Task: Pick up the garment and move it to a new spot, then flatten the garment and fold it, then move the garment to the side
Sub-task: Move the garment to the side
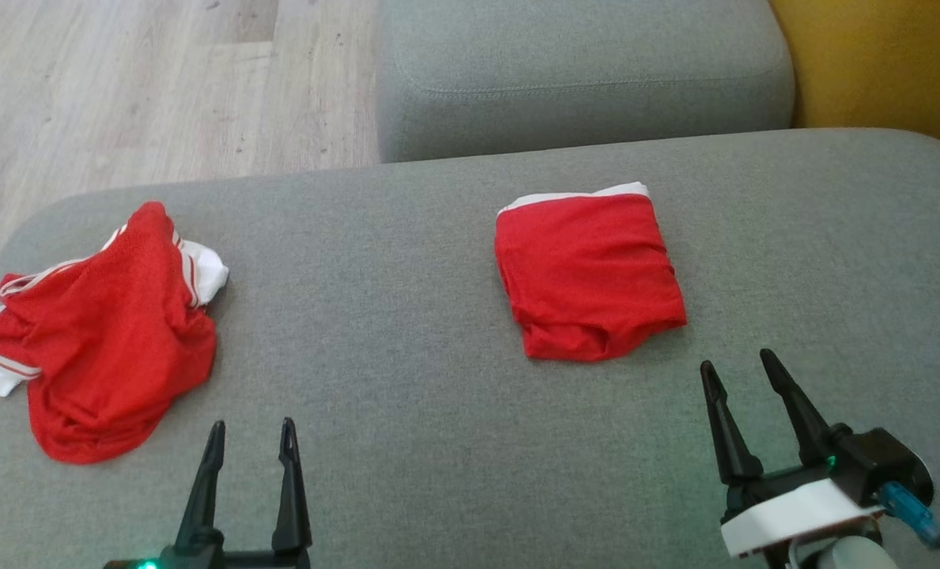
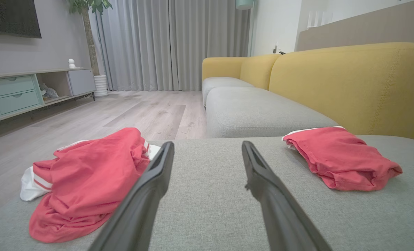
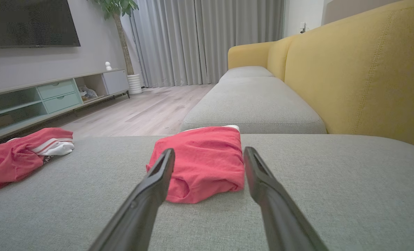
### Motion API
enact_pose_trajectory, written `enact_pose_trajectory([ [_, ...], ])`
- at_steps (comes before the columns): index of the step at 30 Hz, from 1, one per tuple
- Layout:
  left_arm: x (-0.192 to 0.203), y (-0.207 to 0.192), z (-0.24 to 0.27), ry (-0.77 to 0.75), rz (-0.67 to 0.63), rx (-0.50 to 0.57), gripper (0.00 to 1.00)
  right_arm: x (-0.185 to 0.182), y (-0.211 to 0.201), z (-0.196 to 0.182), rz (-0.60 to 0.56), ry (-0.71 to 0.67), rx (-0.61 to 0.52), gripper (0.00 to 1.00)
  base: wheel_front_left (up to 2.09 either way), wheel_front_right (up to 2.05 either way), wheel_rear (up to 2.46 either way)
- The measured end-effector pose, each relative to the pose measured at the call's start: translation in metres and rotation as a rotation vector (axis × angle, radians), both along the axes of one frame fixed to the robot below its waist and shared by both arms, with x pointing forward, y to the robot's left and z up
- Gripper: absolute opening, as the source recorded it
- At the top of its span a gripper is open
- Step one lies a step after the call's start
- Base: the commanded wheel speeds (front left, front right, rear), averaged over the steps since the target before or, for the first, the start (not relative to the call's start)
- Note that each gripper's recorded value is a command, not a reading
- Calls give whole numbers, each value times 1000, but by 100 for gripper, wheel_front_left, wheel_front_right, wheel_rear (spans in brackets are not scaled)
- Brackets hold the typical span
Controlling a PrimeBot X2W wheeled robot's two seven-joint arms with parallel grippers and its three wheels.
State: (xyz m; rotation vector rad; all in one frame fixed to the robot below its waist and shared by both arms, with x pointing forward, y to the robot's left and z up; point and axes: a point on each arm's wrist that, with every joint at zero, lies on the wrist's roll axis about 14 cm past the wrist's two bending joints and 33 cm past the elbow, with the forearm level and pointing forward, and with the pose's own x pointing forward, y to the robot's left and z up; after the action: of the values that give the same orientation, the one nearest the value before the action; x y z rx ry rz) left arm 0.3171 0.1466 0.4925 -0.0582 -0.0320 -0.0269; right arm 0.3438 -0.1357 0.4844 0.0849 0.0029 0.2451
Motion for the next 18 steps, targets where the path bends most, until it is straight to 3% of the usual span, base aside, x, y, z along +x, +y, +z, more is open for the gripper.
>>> enact_pose_trajectory([
  [11, 17, -9, -5, 23, -24, -11, 100, 14, -13, -23, -48, 73, 4, 100, 0, 0, 0],
  [18, 56, -21, 0, -5, -62, -22, 100, 71, -27, -16, -86, 33, -18, 100, 0, 0, 0],
])
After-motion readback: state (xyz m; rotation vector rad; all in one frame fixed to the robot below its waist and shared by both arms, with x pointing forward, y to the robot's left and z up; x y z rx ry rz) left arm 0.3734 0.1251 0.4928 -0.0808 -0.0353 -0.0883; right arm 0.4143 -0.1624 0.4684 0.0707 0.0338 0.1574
